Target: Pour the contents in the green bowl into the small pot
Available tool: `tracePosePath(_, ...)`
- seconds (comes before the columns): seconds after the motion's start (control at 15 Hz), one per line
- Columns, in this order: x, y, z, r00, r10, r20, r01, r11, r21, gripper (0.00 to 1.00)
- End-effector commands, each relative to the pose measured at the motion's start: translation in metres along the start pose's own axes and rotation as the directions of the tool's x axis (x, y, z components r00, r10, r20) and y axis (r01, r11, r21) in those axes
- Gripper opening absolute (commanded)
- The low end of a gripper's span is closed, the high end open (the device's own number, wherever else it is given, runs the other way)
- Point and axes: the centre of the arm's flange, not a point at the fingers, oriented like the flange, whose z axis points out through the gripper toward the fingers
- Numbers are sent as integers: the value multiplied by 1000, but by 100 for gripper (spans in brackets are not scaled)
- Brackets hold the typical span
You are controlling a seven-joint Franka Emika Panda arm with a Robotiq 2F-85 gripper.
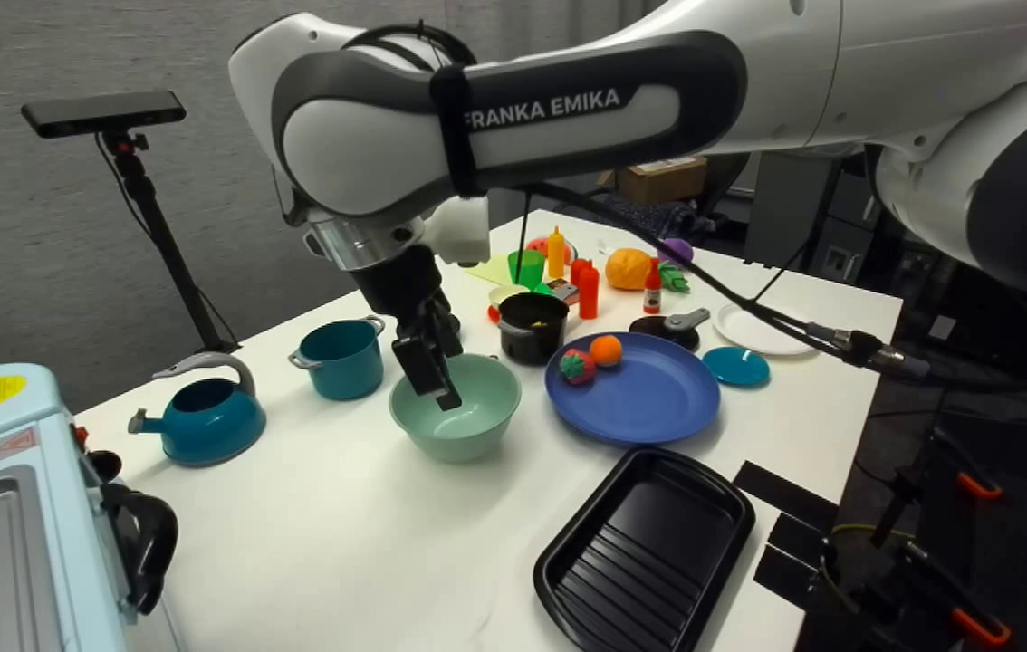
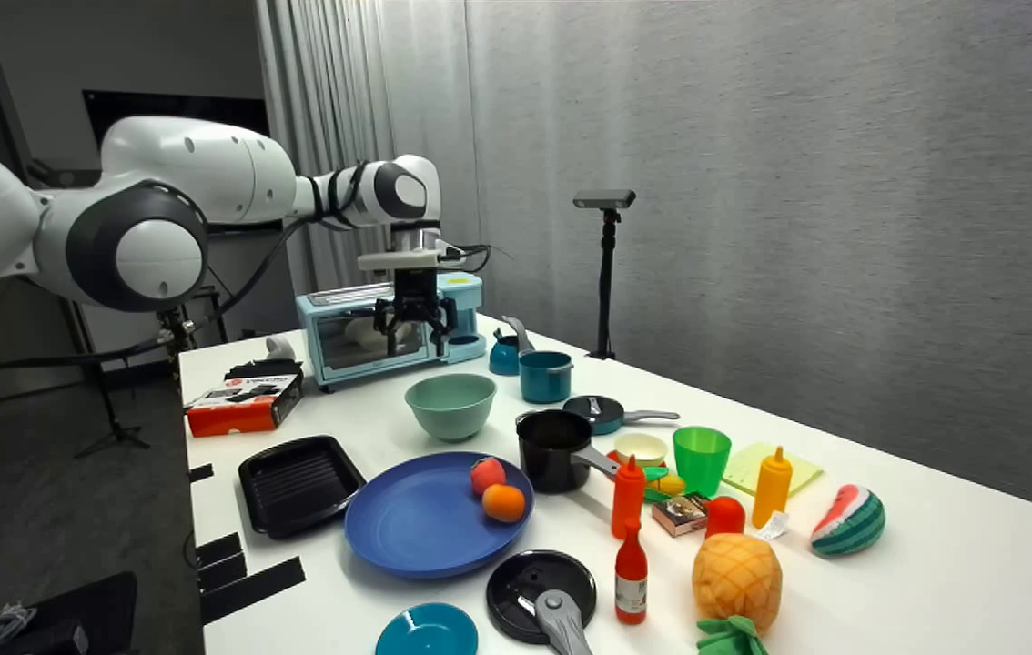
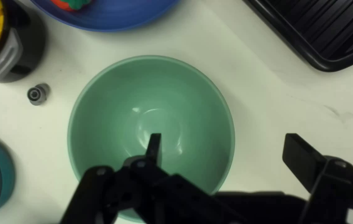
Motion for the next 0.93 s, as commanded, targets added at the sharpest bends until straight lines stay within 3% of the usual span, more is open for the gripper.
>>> tracePosePath(0.0,-8,15,-64,995,-16,97,16,1000,5,100)
tracePosePath(0.33,-84,32,-111,975,124,186,-139,988,66,100)
tracePosePath(0.6,-137,44,-123,961,218,170,-236,967,96,100)
tracePosePath(0.87,-162,44,-125,948,272,167,-291,951,106,100)
